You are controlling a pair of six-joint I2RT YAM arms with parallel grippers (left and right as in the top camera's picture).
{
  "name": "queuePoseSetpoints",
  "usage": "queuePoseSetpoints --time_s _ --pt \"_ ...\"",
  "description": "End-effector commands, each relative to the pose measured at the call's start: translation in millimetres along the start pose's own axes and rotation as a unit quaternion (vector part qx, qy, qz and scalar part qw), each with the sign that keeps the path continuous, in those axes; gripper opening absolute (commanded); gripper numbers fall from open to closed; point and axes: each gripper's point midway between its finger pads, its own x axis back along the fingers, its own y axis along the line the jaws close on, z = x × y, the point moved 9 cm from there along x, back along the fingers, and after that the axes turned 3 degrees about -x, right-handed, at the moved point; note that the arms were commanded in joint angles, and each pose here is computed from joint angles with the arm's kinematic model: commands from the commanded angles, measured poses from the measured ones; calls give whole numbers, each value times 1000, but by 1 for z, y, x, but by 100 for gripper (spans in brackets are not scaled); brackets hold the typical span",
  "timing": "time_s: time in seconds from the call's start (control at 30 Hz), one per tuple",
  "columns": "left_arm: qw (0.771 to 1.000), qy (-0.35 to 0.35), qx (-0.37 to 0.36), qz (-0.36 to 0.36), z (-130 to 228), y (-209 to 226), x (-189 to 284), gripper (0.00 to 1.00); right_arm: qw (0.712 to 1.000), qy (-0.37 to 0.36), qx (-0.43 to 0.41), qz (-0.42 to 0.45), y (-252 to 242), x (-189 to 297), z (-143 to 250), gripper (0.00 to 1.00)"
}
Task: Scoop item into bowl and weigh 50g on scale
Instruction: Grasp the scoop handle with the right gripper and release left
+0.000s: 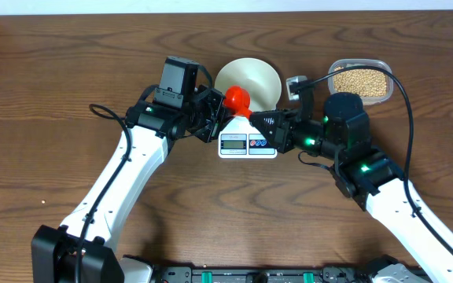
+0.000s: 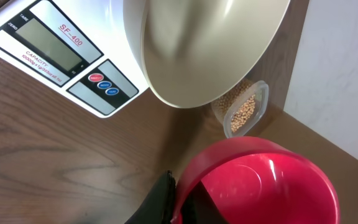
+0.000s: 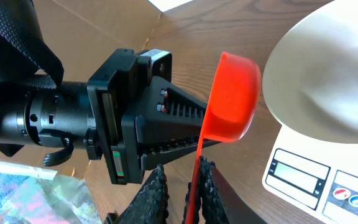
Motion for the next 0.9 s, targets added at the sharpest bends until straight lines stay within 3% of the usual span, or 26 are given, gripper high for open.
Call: queuePoseSetpoints --time_s 0.0,0.3,0.4,0.5,0.6,0.73,0.87 --pt "1000 -6 -4 8 1 -5 5 7 1000 -2 8 -5 6 -2 -3 16" --pt "1000 -6 -4 8 1 -5 5 7 1000 -4 7 0 5 -2 -3 11" --pt "1000 -6 -4 8 1 -5 5 7 1000 -4 7 0 5 -2 -3 2" --pt "1000 -6 -4 8 1 -5 5 8 1000 -5 7 1 5 -2 -3 1" --pt "1000 -6 -4 8 1 -5 5 16 1000 -6 6 3 4 -2 -4 1" --pt "1000 -6 -4 8 1 -5 5 48 1000 -14 6 12 3 -2 -5 1" --pt "1000 -6 -4 8 1 -5 5 66 999 -34 1 33 -4 1 -11 1"
